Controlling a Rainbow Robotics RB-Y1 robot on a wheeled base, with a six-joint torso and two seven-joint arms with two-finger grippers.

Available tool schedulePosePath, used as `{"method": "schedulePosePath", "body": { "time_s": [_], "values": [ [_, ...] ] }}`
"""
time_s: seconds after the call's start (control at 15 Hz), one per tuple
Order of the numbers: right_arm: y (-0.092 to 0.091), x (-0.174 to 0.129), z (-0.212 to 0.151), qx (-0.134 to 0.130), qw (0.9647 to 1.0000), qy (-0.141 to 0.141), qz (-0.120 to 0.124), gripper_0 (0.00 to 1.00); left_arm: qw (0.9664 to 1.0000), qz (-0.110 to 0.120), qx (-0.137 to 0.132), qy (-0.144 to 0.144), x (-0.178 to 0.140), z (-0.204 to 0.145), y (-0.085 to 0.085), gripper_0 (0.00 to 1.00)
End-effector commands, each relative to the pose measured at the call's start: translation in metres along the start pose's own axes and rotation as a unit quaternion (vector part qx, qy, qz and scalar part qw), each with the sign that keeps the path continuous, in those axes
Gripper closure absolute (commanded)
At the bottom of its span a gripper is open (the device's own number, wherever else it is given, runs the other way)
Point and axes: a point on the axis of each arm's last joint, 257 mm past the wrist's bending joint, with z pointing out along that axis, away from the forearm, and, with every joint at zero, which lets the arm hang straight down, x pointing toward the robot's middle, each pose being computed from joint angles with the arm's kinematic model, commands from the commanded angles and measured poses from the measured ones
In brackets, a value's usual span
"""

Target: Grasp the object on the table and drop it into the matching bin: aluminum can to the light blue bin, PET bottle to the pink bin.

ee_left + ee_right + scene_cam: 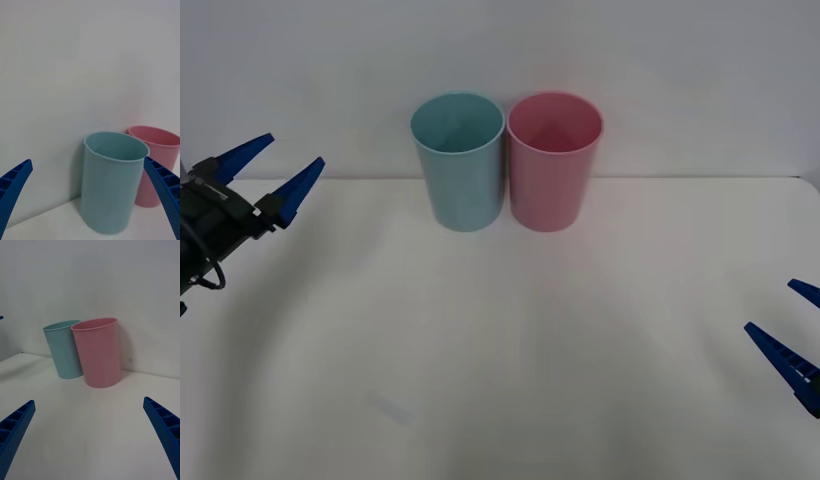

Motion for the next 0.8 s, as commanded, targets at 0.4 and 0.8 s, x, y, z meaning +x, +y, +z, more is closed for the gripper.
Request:
{"method": "schedulePosePath", "body": {
  "time_s": [0.4,0.8],
  "values": [
    [0.0,0.0,0.0,0.0,1.0,0.0,0.0,0.0,0.9952,0.066,0.021,0.069,0.023,-0.103,0.008,0.0],
    [0.0,0.0,0.0,0.0,1.0,0.0,0.0,0.0,0.9907,0.082,0.035,0.103,0.034,-0.169,-0.002,0.0]
  ]
}}
